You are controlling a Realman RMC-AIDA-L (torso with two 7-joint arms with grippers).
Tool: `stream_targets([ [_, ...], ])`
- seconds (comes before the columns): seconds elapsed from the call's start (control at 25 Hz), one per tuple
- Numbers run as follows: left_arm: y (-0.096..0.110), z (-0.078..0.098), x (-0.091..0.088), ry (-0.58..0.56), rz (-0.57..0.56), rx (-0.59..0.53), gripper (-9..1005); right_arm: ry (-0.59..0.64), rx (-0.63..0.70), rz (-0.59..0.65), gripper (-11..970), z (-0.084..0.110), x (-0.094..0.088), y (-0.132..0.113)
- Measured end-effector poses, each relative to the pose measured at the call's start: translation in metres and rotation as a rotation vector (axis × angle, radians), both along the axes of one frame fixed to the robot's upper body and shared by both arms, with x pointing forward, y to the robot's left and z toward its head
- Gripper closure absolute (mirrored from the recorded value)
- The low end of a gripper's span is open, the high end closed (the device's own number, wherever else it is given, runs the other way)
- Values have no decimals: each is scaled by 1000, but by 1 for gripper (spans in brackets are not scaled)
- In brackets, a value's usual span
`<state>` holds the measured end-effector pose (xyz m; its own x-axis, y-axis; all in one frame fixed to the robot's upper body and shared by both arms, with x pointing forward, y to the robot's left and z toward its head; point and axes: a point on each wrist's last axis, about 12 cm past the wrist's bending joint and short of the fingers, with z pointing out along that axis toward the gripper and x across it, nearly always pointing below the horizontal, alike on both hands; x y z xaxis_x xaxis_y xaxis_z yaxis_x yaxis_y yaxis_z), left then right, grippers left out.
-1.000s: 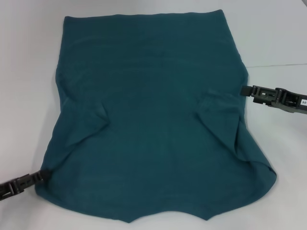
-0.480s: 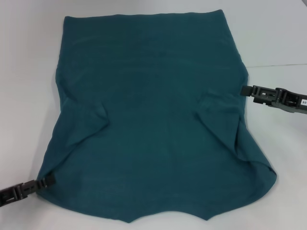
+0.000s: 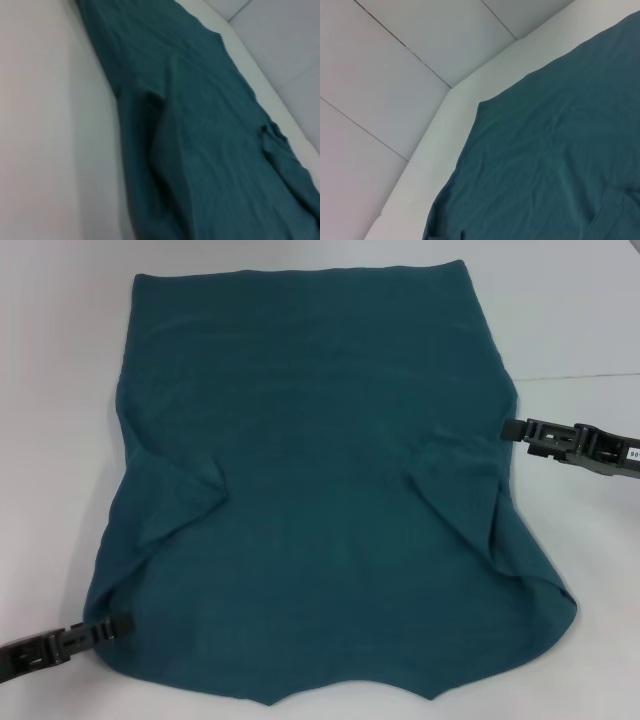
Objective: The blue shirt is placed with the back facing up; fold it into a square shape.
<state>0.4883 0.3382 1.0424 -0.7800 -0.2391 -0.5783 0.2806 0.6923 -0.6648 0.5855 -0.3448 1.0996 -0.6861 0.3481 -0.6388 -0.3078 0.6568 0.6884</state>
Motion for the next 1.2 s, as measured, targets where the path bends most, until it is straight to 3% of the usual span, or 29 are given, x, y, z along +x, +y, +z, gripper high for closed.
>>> stream_targets([
  [0.84,1,1,5,-7,-14,38,113,0,4,-12,87,0,0,-2],
  [1.2,3,1,10,-5,-9,72,261,-2,2,-12,87,1,0,-2],
])
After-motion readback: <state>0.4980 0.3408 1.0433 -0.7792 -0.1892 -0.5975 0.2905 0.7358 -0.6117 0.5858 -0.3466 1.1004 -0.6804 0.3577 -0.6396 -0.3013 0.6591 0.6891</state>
